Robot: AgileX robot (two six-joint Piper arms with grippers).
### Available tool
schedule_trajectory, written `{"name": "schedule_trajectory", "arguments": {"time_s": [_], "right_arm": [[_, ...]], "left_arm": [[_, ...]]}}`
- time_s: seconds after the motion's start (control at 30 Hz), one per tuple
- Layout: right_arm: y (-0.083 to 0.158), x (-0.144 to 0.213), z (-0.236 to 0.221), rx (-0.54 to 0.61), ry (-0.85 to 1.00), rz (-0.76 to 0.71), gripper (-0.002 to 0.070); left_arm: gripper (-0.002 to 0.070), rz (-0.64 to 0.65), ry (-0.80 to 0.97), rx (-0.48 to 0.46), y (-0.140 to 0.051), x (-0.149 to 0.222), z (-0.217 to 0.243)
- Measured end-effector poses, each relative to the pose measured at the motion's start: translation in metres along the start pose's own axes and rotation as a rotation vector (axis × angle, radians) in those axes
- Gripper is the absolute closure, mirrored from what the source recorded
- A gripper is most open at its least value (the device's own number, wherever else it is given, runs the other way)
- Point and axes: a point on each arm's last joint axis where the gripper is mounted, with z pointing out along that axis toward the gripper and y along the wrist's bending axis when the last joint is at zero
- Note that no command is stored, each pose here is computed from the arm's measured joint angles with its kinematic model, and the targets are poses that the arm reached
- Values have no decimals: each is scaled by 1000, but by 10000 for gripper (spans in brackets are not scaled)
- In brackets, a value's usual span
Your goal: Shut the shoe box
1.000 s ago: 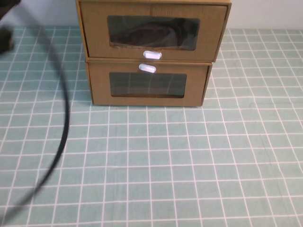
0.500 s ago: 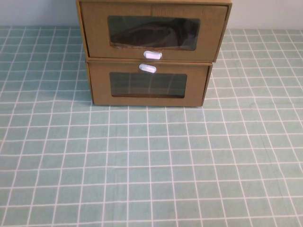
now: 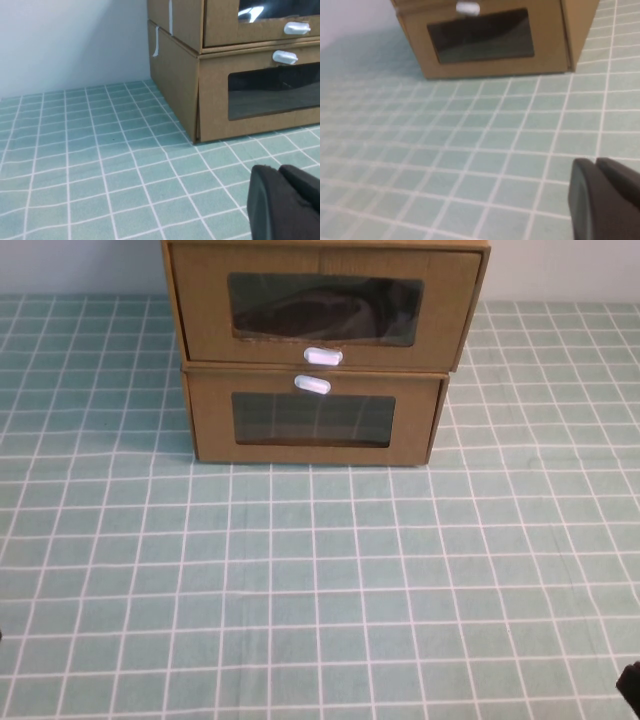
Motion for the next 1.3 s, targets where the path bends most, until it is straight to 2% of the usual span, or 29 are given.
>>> {"name": "schedule_trajectory", "arguments": {"time_s": [0.17,0.47,0.6,0.87,0.97,1.17,1.3], "right_arm": [[-2,8,1,8,30,-139,687],[-3,21,0,8,171,-157,687],[-4,22,-1,15,185,-208,687],[-6,23,-1,31,201,-219,687],[-11,21,-1,109,178,-244,687],[-26,9,-7,359,33,-185,687],[-28,6,-15,452,-48,-146,687]], "left_arm": [[680,1,10,18,-2,1,0],[680,1,11,20,-2,1,0],[680,1,11,20,-2,1,0],[680,1,11,20,-2,1,0],[680,1,11,20,-2,1,0],[680,1,11,20,-2,1,0],[680,1,11,20,-2,1,0]]}}
